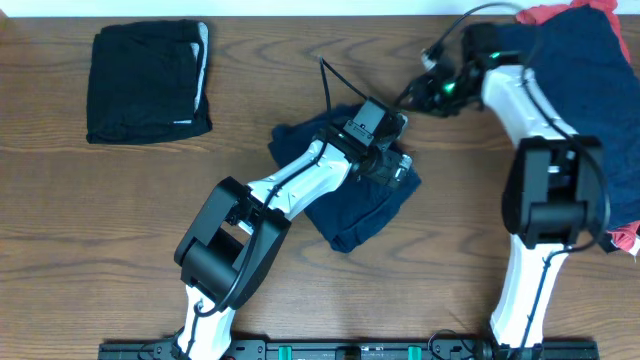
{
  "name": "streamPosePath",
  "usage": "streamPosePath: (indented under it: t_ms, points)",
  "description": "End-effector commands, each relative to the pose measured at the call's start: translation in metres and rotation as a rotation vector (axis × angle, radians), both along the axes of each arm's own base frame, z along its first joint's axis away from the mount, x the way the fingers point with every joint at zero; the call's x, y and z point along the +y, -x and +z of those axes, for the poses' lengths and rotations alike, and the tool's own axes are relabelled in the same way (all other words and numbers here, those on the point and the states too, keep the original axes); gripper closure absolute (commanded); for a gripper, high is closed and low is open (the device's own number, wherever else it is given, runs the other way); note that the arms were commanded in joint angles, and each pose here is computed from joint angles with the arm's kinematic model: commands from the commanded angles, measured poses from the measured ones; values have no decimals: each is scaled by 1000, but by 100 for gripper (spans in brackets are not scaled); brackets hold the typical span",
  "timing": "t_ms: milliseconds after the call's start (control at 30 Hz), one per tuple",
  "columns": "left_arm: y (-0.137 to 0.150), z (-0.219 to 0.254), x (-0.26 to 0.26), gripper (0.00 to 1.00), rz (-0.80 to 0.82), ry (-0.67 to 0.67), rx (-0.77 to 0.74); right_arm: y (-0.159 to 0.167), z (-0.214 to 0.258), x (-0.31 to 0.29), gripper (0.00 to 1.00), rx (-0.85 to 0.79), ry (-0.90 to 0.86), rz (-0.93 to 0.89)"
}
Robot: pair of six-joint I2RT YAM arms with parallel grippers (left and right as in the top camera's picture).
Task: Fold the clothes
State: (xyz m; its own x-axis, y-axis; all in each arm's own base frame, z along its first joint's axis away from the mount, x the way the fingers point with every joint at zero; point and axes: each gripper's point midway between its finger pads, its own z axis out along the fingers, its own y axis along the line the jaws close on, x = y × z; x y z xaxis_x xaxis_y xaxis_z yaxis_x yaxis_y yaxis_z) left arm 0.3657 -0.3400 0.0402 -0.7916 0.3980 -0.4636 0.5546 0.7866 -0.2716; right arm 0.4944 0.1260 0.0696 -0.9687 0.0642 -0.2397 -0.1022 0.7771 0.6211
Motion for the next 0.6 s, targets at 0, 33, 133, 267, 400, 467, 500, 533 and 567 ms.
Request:
streamPosePath:
  t_ms: [0,33,133,267,400,467,500,533,567]
  points:
    - [-12,11,0,2,56,28,-2,-6,34,-8,51,-79,9,11]
    - [-16,16,3,2,78,39,-2,-3,32,-8,50,-70,12,20]
    - [-29,42,19,2,152,72,-8,8,27,-7,46,-46,26,60]
    - [-42,94,50,2,227,121,-60,13,26,-4,40,-40,33,84]
    - [-41,153,89,2,292,162,-125,13,26,-5,37,-40,37,83]
    - [-34,175,106,2,315,171,-142,13,26,-5,37,-41,37,83]
    - [-29,183,112,2,324,171,-144,13,26,-5,37,-45,39,87]
    - [-24,188,118,2,329,166,-140,13,25,-6,37,-46,41,88]
    - [-19,189,122,2,325,154,-133,13,25,-5,37,-46,43,88]
